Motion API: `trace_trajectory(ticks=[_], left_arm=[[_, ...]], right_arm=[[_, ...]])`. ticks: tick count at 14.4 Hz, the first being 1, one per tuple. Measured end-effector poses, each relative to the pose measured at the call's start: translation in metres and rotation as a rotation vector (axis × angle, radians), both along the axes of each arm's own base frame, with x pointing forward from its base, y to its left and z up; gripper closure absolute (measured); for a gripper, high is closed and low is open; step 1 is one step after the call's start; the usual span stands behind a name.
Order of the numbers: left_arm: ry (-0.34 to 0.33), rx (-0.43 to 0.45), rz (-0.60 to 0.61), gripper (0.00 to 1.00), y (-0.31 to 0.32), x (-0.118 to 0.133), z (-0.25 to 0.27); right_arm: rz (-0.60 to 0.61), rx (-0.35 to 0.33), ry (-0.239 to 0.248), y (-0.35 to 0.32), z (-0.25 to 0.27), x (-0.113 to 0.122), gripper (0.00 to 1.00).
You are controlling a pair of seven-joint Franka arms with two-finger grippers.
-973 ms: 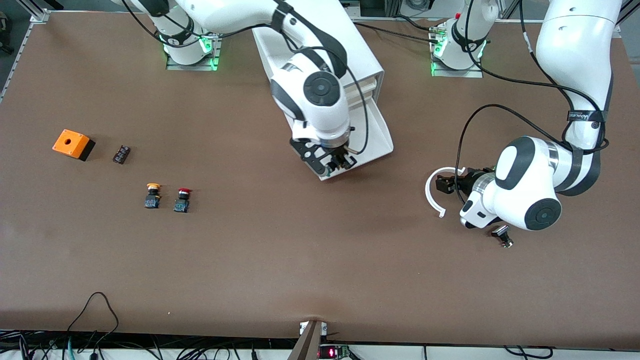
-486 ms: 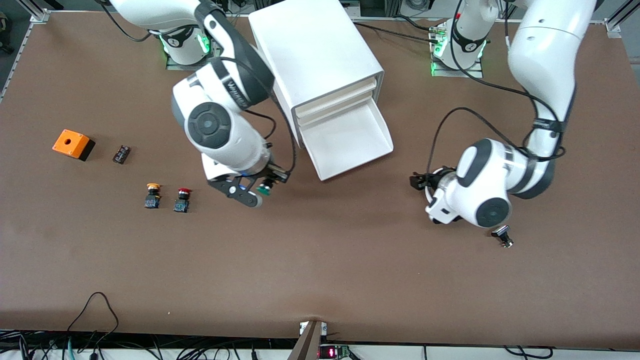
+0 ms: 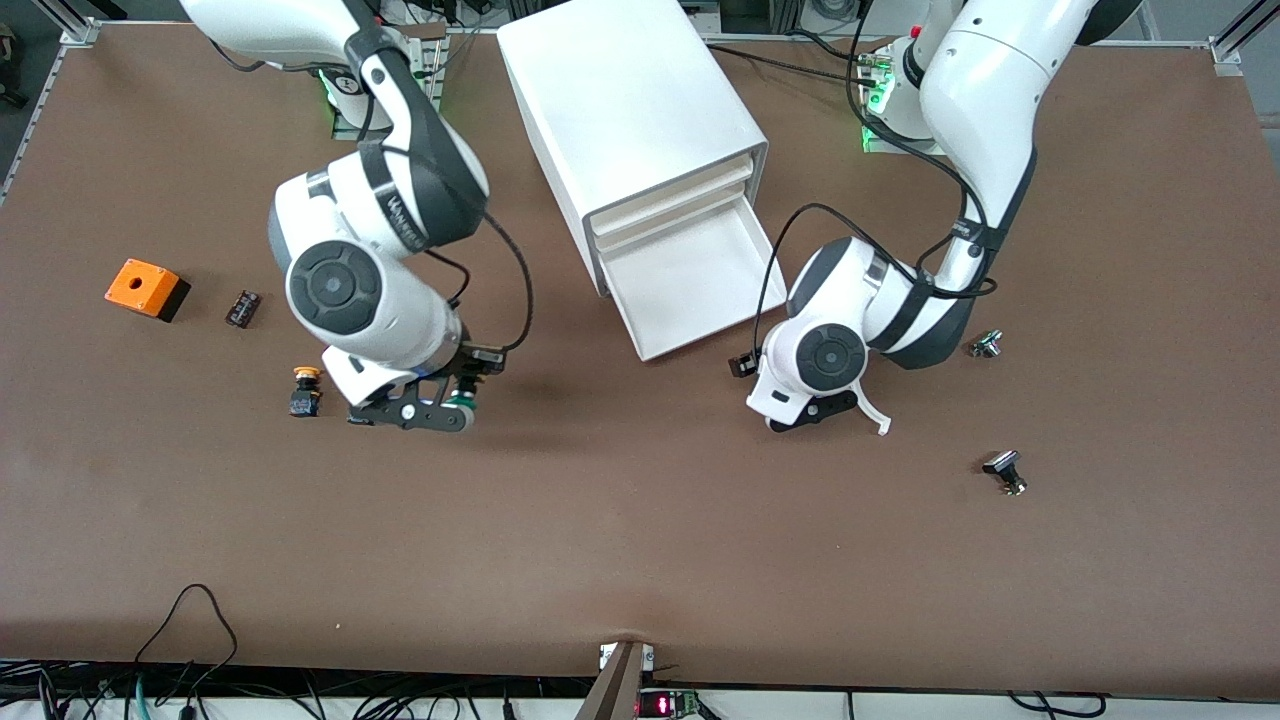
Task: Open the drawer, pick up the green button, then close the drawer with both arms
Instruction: 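Lift the green button out of the drawer with the right gripper, then push the drawer shut with the left gripper while the right gripper carries the button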
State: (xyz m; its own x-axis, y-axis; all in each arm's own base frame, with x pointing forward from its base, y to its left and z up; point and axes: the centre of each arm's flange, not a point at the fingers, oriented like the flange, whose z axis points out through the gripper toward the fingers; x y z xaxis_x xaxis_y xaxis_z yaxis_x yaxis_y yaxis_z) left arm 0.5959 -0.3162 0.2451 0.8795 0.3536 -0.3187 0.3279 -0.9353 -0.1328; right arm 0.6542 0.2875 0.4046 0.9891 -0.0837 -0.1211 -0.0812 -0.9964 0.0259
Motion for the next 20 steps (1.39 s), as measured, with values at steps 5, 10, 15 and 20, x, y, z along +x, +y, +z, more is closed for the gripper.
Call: trace_trajectory(ticks=[5, 10, 15, 20], left_arm=[[-0.062, -0.028, 0.038, 0.03, -0.009, -0.027, -0.035], [-0.027, -0.019, 0.090, 0.03, -0.029, -0.064, -0.045], [0.026, -0.022, 0.070, 0.03, -0.061, -0.107, -0.047], [0.066, -0.023, 0.040, 0.03, -0.095, -0.149, -0.041]], right_arm=[[0.109, 0.016, -0.013, -0.066, -0.084, 0.013, 0.59], [0.135, 0.024, -0.040, -0.108, -0.142, 0.005, 0.59], [0.124, 0.022, -0.069, -0.123, -0.190, -0.016, 0.59], [0.115, 0.019, -0.072, -0.132, -0.210, -0.026, 0.59]])
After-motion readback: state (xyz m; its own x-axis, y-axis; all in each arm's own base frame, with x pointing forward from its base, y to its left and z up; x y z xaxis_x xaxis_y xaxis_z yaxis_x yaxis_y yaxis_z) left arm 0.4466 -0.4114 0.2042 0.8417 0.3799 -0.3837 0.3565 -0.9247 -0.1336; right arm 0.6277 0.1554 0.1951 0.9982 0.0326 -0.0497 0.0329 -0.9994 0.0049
